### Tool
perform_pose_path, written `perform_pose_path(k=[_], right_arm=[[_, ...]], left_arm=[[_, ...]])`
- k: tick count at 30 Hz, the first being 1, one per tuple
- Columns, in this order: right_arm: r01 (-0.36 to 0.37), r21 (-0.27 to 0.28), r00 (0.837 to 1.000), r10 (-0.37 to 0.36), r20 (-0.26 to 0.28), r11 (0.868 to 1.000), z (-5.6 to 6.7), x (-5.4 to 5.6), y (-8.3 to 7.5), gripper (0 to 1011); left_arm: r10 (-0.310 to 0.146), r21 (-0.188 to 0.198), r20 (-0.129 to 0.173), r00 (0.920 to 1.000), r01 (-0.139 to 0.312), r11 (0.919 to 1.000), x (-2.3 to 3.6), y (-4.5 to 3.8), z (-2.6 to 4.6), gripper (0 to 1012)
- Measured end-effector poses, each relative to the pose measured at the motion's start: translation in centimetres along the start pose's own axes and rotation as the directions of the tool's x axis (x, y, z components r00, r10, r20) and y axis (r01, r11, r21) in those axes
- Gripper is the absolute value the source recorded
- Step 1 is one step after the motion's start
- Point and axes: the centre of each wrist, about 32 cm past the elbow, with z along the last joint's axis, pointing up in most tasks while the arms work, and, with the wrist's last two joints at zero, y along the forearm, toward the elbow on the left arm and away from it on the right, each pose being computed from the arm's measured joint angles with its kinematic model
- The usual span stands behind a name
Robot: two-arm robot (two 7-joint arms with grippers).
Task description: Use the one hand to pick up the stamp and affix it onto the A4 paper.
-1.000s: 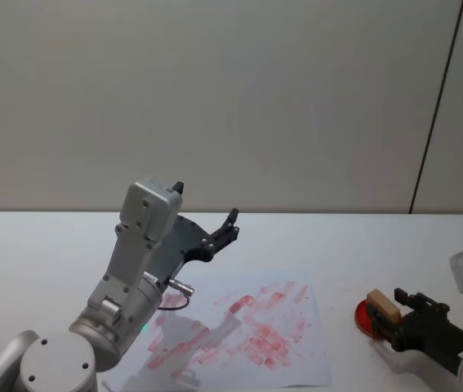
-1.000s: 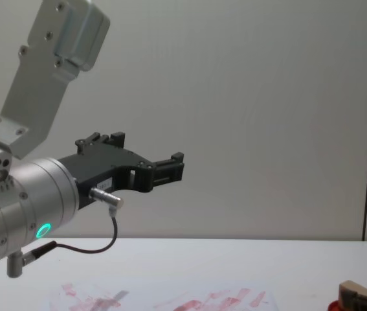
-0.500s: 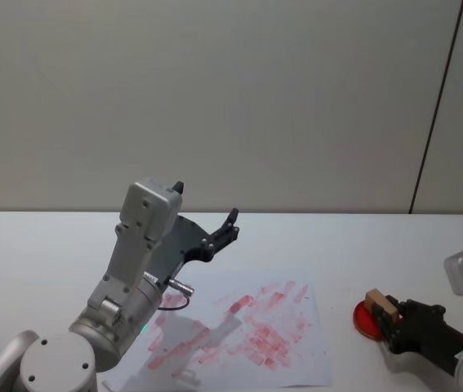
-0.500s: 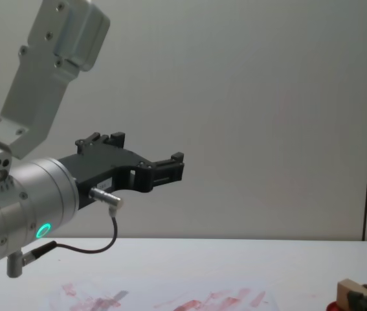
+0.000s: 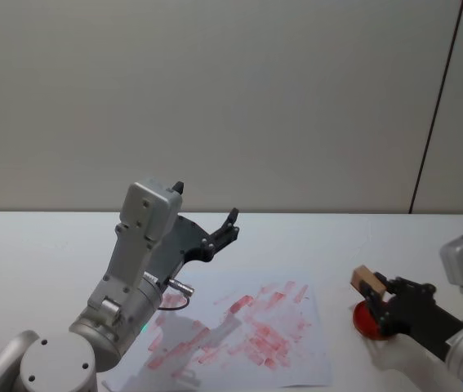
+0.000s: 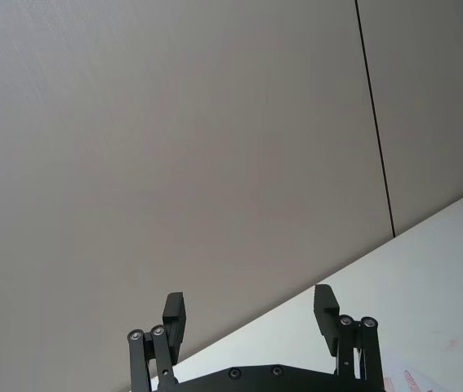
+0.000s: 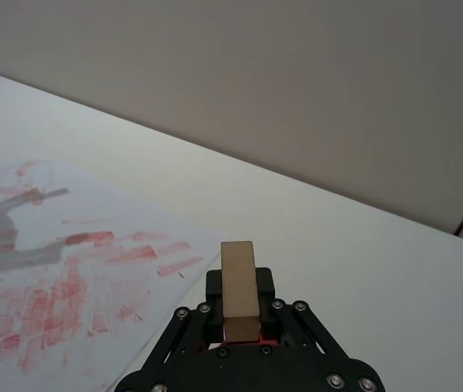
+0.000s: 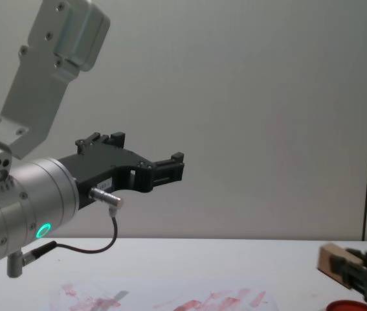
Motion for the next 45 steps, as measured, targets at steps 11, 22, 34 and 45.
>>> perform_pose_path(k=[11, 22, 34, 45], right_arm=[[-0.064, 0.042, 0.998, 0.064, 0.010, 0.997, 1.5, -1.9, 1.8, 216], [-0.109, 0.018, 0.994, 0.109, 0.000, 0.994, 1.4, -3.8, 3.8, 216], [-0.144, -0.021, 0.990, 0.144, 0.001, 0.989, 0.8, -5.4, 5.5, 216], [-0.154, -0.054, 0.988, 0.154, -0.002, 0.987, 0.1, -6.3, 6.3, 216]], left_arm=[[0.000, 0.000, 0.000, 1.0000, 0.000, 1.0000, 0.00, 0.00, 0.00, 1002], [0.000, 0.000, 0.000, 1.0000, 0.000, 1.0000, 0.00, 0.00, 0.00, 1002], [0.000, 0.000, 0.000, 1.0000, 0.000, 1.0000, 0.00, 0.00, 0.00, 1002], [0.000, 0.000, 0.000, 1.0000, 0.000, 1.0000, 0.00, 0.00, 0.00, 1002]])
